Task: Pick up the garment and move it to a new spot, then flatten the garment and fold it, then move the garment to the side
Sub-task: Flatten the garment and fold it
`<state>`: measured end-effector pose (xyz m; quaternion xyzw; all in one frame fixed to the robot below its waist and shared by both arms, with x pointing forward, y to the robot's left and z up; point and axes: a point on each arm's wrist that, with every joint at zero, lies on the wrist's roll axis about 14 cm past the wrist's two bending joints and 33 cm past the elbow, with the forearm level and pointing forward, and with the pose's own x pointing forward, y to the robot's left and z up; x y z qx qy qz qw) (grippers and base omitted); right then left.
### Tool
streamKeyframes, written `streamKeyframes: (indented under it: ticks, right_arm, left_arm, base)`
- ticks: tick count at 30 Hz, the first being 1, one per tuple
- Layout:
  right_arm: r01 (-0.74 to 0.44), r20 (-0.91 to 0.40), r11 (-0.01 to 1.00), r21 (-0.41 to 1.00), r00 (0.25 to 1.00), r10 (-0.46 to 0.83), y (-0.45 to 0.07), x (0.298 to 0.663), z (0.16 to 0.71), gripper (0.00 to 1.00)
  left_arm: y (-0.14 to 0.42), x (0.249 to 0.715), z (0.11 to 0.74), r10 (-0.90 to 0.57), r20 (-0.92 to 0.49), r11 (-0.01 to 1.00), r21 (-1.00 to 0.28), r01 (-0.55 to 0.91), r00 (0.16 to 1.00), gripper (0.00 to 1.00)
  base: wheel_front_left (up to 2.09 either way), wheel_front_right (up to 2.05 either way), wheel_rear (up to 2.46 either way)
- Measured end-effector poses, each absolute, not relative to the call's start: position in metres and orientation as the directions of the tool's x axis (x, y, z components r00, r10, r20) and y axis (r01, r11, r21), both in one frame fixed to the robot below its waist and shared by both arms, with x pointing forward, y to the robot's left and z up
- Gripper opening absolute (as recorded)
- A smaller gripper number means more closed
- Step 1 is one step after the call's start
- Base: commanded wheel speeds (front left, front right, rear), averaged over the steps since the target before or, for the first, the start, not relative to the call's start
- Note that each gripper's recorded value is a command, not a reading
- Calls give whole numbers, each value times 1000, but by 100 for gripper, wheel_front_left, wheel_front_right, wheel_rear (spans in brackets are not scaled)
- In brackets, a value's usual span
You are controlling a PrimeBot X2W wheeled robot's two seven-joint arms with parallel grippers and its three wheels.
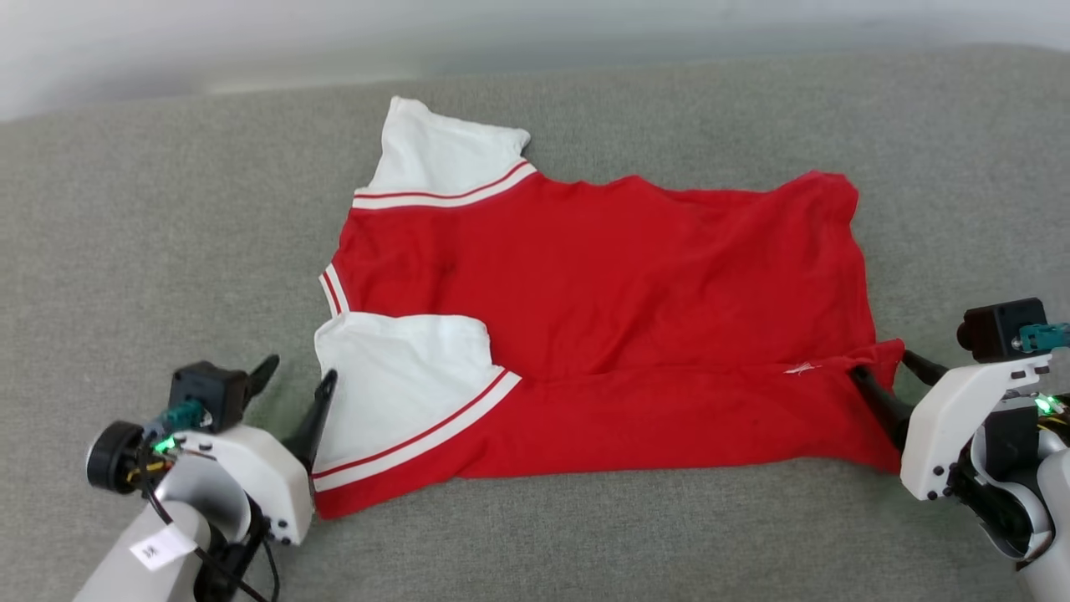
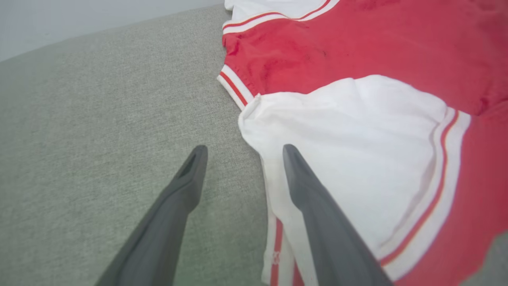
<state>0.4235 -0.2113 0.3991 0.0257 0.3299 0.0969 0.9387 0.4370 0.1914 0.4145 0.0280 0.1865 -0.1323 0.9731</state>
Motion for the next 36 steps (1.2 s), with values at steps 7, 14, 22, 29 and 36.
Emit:
streamKeyframes:
  ticks: [7, 14, 22, 29, 36]
  right_arm:
    - [-179, -611, 982, 55, 772, 175, -218, 405, 416, 100]
    - [-129, -636, 989, 67, 759, 142, -222, 380, 420, 100]
    - [-74, -680, 993, 92, 724, 117, -214, 359, 416, 100]
    - [-56, -670, 993, 106, 734, 113, -209, 363, 422, 100]
    - [-37, -679, 994, 105, 727, 99, -212, 363, 417, 100]
  left_arm:
    - [202, 411, 423, -175, -374, 984, -36, 175, 911, 100]
    - [199, 374, 419, -154, -459, 987, -111, 115, 875, 100]
    - [191, 354, 409, -149, -551, 987, -126, 95, 821, 100]
    - [182, 354, 391, -166, -626, 986, -130, 107, 762, 100]
    - [189, 358, 369, -139, -682, 990, -81, 116, 718, 100]
  base:
    - [0, 0, 0]
    - [0, 0, 0]
    - [0, 0, 0]
    - [0, 0, 0]
    - [0, 0, 0]
